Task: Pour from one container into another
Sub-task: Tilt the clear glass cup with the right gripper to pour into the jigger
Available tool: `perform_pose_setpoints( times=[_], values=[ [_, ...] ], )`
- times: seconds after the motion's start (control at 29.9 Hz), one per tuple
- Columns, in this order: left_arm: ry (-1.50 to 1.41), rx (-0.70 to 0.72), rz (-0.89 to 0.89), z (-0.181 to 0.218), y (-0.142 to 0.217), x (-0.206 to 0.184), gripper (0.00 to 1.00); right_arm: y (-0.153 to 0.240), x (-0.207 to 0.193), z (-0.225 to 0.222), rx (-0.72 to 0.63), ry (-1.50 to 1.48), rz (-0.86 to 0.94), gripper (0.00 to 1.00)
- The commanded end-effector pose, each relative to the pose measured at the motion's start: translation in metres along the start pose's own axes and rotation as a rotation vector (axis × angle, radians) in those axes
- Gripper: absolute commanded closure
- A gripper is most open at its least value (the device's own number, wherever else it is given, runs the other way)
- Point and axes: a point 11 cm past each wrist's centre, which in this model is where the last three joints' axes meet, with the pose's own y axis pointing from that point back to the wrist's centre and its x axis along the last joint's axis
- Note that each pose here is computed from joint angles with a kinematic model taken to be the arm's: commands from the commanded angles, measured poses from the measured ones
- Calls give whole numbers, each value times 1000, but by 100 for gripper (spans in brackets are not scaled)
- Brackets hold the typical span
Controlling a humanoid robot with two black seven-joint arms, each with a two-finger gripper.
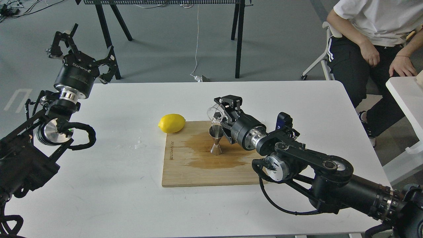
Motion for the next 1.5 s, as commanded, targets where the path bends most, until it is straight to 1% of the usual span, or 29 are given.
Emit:
perform_pose_setpoints(
  times=[0.0, 0.13, 0.27, 0.77, 1.3, 1.47],
  values=[
    [-1, -1, 1, 0, 0, 1, 0, 1, 5, -3, 4, 10, 9, 61],
    [1, 1, 1, -1, 0, 0, 0, 2, 8, -3, 6, 27, 12, 61],
    [4, 2, 3, -2, 0, 0, 0, 3, 4, 7, 2, 130, 4, 61],
    [2, -2, 2, -1, 1, 0, 0, 3, 3, 5, 24, 235, 30, 61],
    [3, -4, 3, -1, 1, 1, 0, 2, -2, 5, 48, 334, 8, 61],
    [3, 1, 12, -3, 5, 4, 0, 4, -4, 13, 34, 369, -6, 61]
  ],
)
